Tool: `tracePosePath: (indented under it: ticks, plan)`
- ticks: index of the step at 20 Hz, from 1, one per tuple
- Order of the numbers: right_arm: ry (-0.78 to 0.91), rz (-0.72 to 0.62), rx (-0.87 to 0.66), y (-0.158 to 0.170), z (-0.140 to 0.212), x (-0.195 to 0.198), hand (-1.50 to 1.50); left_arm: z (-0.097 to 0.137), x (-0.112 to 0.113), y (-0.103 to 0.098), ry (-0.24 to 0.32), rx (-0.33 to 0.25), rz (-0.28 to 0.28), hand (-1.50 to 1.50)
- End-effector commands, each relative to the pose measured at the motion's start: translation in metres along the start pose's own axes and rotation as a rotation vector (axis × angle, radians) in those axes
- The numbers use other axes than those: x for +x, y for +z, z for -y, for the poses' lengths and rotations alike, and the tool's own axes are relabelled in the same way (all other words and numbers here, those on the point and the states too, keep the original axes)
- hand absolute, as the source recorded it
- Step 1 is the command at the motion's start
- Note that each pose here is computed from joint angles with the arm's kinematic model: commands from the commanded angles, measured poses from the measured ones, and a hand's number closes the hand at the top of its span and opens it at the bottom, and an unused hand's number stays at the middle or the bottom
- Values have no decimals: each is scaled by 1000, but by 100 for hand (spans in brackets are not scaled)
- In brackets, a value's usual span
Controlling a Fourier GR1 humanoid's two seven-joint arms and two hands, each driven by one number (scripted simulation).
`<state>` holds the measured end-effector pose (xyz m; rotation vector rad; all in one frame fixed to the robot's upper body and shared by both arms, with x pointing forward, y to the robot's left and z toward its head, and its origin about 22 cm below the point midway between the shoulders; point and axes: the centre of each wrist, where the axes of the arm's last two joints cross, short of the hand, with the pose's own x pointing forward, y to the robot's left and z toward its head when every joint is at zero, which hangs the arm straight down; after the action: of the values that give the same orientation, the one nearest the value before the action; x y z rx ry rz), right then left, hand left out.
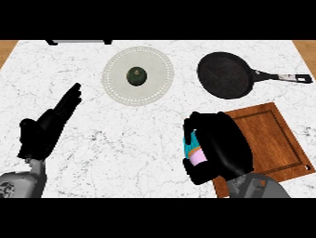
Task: Pick the cupcake from the cutting board and place it in the pan
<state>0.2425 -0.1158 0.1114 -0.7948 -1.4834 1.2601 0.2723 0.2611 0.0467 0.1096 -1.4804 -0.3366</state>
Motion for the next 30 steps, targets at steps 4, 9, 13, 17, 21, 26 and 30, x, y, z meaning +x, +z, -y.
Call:
tracePosePath:
  ticks: [4, 9, 13, 17, 21, 26, 30]
  plan:
    - [-100, 0, -300, 38, 5, 47, 150, 12, 5, -5, 10, -14, 21, 0]
    - [-167, -79, -374, 25, -12, 21, 150, -13, -6, 10, 4, -8, 23, 0]
    - [-323, -114, -409, -2, -16, -4, 150, 13, 21, 10, 7, -18, 26, 0]
    - [-330, -117, -426, -27, -20, -44, 150, 15, 10, -1, -20, 12, 28, 0]
    - [-271, -141, -454, -63, -17, -98, 150, -1, 19, -3, -5, -24, 27, 0]
    - [-214, -184, -538, -98, -19, -127, 150, 10, 22, -8, 7, -24, 35, 0]
    - [-190, -208, -530, -111, -37, -160, 150, 8, 11, -9, -4, -39, 29, 0]
